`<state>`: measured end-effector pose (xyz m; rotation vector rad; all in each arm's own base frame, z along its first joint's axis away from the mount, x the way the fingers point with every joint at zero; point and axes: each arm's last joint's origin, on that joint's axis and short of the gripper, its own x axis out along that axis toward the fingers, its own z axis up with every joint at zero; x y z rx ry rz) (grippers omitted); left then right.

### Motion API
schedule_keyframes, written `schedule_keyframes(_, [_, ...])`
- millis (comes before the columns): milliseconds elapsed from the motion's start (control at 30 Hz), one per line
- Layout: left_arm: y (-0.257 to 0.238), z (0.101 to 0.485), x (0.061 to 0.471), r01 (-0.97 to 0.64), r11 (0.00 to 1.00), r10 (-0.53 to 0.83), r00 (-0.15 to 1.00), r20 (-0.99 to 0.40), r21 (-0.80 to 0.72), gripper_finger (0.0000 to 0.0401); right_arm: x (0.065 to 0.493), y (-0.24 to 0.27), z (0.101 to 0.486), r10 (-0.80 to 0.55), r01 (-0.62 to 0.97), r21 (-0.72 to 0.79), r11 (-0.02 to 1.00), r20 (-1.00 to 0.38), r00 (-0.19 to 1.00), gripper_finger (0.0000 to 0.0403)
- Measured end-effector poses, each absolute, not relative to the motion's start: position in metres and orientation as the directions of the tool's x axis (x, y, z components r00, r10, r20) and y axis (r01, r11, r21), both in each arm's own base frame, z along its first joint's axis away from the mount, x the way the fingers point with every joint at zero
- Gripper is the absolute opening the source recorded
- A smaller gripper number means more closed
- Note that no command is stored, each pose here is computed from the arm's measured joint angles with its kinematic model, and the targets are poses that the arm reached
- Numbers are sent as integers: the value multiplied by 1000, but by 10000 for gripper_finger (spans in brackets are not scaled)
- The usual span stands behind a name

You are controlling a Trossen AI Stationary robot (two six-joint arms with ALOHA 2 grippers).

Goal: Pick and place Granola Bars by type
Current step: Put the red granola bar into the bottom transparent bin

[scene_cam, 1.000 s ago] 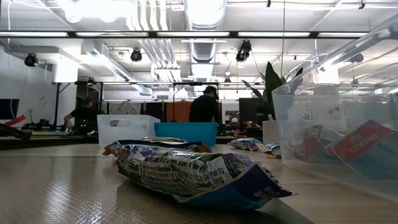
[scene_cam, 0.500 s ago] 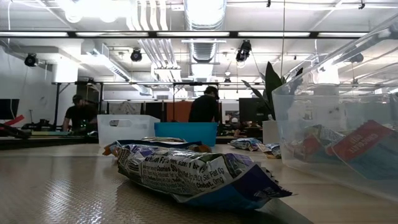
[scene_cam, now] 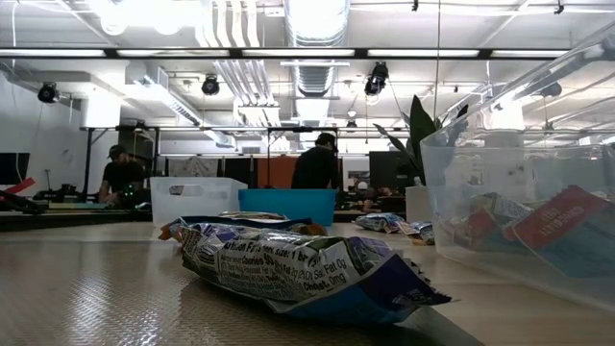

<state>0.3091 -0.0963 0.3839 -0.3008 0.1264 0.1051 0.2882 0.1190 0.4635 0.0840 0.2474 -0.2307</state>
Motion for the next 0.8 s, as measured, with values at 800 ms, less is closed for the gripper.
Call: schedule_keyframes(800, [-82, 414, 301, -48, 956, 52, 999, 7, -288, 0, 296, 118, 461, -228, 246, 48, 968, -243, 943, 281])
